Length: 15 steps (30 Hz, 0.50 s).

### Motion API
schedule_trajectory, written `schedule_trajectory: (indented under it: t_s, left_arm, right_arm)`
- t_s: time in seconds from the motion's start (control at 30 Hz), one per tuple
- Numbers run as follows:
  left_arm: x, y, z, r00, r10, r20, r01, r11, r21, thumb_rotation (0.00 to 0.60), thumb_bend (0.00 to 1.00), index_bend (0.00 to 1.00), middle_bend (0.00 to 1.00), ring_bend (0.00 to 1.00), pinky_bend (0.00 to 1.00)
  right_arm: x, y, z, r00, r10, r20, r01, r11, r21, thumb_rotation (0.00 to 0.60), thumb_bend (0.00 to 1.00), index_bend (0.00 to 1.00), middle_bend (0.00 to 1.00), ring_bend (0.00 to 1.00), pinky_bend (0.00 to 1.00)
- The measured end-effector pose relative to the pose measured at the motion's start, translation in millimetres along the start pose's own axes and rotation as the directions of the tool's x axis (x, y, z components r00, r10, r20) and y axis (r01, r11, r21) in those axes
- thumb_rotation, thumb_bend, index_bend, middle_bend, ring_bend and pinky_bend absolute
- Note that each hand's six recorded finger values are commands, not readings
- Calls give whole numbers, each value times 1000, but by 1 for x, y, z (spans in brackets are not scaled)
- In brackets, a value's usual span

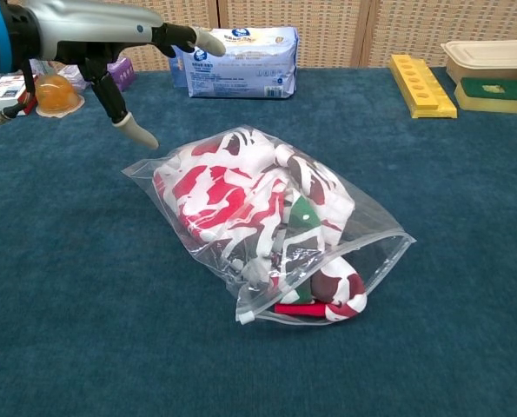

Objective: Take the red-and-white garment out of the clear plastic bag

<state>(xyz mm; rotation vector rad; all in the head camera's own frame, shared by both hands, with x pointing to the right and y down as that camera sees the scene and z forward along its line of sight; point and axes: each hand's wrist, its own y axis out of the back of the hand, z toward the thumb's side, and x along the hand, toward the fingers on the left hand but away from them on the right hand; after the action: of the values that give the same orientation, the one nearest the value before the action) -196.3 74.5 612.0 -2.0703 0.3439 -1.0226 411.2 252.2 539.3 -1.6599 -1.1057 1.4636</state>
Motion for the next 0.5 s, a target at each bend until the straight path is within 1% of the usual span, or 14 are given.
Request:
schedule_trajectory:
  t_s: [0.13, 0.2, 0.37, 0.5]
  left_arm:
    - [-7, -7, 12, 994, -58, 90, 53, 997, 59, 600, 8, 0, 0, 0, 69]
    - [-6, -12, 20, 986, -97, 134, 85, 992, 94, 600, 5, 0, 0, 0, 70]
    - [11, -18, 41, 959, -177, 219, 135, 972, 192, 599, 0, 0, 0, 0, 70]
    - [31, -19, 56, 942, -219, 253, 162, 960, 228, 600, 0, 0, 0, 0, 70]
  right_arm:
    - [2, 1, -1, 1000, -5, 6, 5, 1000, 0, 600, 189, 126, 88, 115, 114]
    - [3, 3, -3, 1000, -11, 11, 11, 1000, 1, 600, 189, 126, 88, 115, 114]
    - [6, 5, -6, 999, -21, 27, 21, 1000, 2, 600, 189, 126, 88, 115, 114]
    - [7, 8, -9, 999, -30, 40, 30, 1000, 0, 600, 189, 126, 87, 115, 114]
